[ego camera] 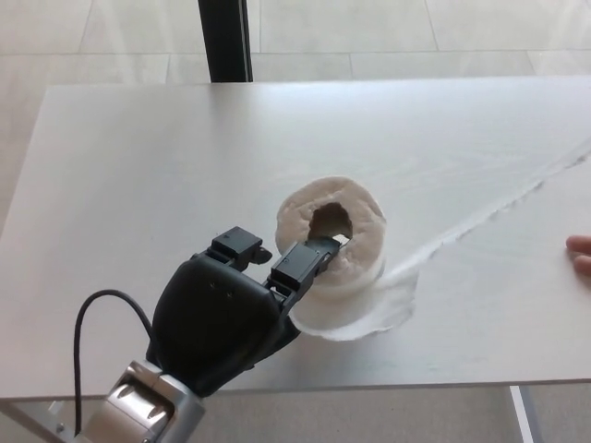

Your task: A toilet paper roll is kept in the middle of the desk infront of the robot. The robot places its left hand on the top of the toilet paper roll to hold it still and uses its right hand to tear off a piece of toilet paper from it and hands the paper to a person

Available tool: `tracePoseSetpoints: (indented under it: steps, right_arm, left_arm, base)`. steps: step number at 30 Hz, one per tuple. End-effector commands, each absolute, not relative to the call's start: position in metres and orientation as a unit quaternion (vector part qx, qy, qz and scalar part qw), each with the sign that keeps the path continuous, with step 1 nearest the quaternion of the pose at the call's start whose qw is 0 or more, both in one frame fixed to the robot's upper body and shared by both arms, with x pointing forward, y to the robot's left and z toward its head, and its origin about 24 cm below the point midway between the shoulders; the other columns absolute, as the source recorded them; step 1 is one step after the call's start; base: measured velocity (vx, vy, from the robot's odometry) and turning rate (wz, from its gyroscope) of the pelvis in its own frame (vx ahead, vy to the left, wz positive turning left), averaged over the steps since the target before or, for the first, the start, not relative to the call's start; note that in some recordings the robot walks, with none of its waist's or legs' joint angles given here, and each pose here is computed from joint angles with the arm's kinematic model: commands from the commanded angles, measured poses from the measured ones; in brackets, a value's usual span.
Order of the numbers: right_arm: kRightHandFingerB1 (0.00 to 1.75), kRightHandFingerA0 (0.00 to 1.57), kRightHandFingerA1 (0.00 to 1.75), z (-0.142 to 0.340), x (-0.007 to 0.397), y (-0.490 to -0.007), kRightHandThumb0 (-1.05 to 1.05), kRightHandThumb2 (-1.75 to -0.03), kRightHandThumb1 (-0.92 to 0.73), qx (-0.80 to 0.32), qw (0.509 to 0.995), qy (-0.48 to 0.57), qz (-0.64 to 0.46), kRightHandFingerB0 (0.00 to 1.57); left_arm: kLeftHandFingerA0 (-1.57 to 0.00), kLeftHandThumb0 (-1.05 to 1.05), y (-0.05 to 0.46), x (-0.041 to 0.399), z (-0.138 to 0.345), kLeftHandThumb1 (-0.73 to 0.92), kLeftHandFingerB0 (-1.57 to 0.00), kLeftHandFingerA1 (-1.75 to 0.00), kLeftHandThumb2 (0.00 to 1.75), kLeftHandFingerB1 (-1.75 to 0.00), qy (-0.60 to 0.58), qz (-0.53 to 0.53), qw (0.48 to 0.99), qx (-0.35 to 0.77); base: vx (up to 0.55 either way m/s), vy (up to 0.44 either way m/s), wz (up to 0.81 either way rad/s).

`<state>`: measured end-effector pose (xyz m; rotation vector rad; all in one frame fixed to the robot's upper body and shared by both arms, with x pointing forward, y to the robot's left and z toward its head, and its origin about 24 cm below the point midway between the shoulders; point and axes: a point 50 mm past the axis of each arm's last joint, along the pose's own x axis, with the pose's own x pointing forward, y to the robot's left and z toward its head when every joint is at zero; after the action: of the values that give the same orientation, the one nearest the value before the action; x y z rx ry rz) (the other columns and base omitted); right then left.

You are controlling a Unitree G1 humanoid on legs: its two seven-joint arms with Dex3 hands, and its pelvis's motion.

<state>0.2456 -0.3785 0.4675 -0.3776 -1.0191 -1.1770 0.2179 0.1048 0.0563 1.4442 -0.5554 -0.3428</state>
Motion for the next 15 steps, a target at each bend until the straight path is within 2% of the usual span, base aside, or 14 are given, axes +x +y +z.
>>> tracePoseSetpoints:
  steps: [1,3,4,5,7,8,10,12,13,14,15]
  right_arm:
    - [1.57,1.0,1.75,0.467,0.216,-0.396,-0.25,-1.2,-0.52,-0.192,0.656,-0.502,-0.53,0.84]
    - [1.57,0.99,1.75,0.456,0.218,-0.399,-0.23,-1.23,-0.5,-0.23,0.65,-0.497,-0.527,0.84]
    - [1.55,0.96,1.75,0.447,0.221,-0.402,-0.25,-1.16,-0.52,-0.229,0.663,-0.492,-0.516,0.81]
    - [1.56,0.95,1.74,0.421,0.229,-0.402,-0.25,-1.09,-0.57,-0.294,0.648,-0.487,-0.506,0.81]
    - [1.56,0.95,1.74,0.42,0.229,-0.401,-0.25,-1.09,-0.57,-0.296,0.648,-0.489,-0.504,0.81]
    - [1.57,0.97,1.74,0.402,0.237,-0.399,-0.27,-1.06,-0.6,-0.32,0.655,-0.48,-0.489,0.83]
    - [1.59,0.95,1.75,0.381,0.246,-0.395,-0.29,-0.92,-0.66,-0.338,0.662,-0.482,-0.465,0.83]
    - [1.6,0.9,1.75,0.366,0.25,-0.391,-0.24,-0.96,-0.67,-0.375,0.662,-0.481,-0.436,0.79]
    - [1.6,0.88,1.73,0.349,0.258,-0.389,-0.25,-1.05,-0.55,-0.397,0.676,-0.454,-0.424,0.79]
    - [1.51,0.95,1.7,0.337,0.264,-0.386,-0.19,-1.11,-0.51,-0.412,0.68,-0.445,-0.413,0.76]
    - [1.51,0.95,1.7,0.329,0.267,-0.384,-0.19,-1.11,-0.51,-0.419,0.684,-0.439,-0.405,0.76]
  left_arm:
    - [-0.56,-0.46,0.115,0.211,0.032,0.79,-0.52,-0.64,0.63,-0.53,-0.2,-0.21,0.671,0.682]
    - [-0.56,-0.45,0.114,0.209,0.034,0.8,-0.52,-0.64,0.64,-0.53,-0.202,-0.206,0.669,0.685]
    - [-0.56,-0.45,0.114,0.209,0.032,0.8,-0.52,-0.64,0.64,-0.53,-0.203,-0.205,0.671,0.683]
    - [-0.56,-0.45,0.112,0.207,0.034,0.79,-0.52,-0.62,0.63,-0.52,-0.203,-0.206,0.674,0.68]
    - [-0.56,-0.45,0.112,0.205,0.033,0.79,-0.52,-0.62,0.63,-0.52,-0.202,-0.206,0.675,0.679]
    - [-0.57,-0.46,0.113,0.204,0.032,0.79,-0.53,-0.62,0.63,-0.53,-0.204,-0.206,0.675,0.678]
    - [-0.58,-0.46,0.115,0.205,0.032,0.78,-0.53,-0.64,0.63,-0.53,-0.207,-0.202,0.676,0.678]
    - [-0.58,-0.46,0.116,0.206,0.032,0.78,-0.53,-0.63,0.63,-0.53,-0.203,-0.203,0.675,0.679]
    - [-0.57,-0.45,0.117,0.206,0.033,0.78,-0.53,-0.65,0.63,-0.54,-0.206,-0.201,0.674,0.681]
    - [-0.56,-0.45,0.118,0.206,0.033,0.79,-0.53,-0.65,0.63,-0.54,-0.205,-0.2,0.674,0.681]
    - [-0.56,-0.45,0.118,0.206,0.033,0.79,-0.53,-0.65,0.63,-0.54,-0.205,-0.199,0.674,0.681]
  base:
    - [0.0,0.0,0.0]
    - [0.0,0.0,0.0]
    - [0.0,0.0,0.0]
    - [0.0,0.0,0.0]
    - [0.0,0.0,0.0]
    - [0.0,0.0,0.0]
    - [0.0,0.0,0.0]
    - [0.0,0.0,0.0]
    - [0.0,0.0,0.0]
    - [0.0,0.0,0.0]
    - [0.0,0.0,0.0]
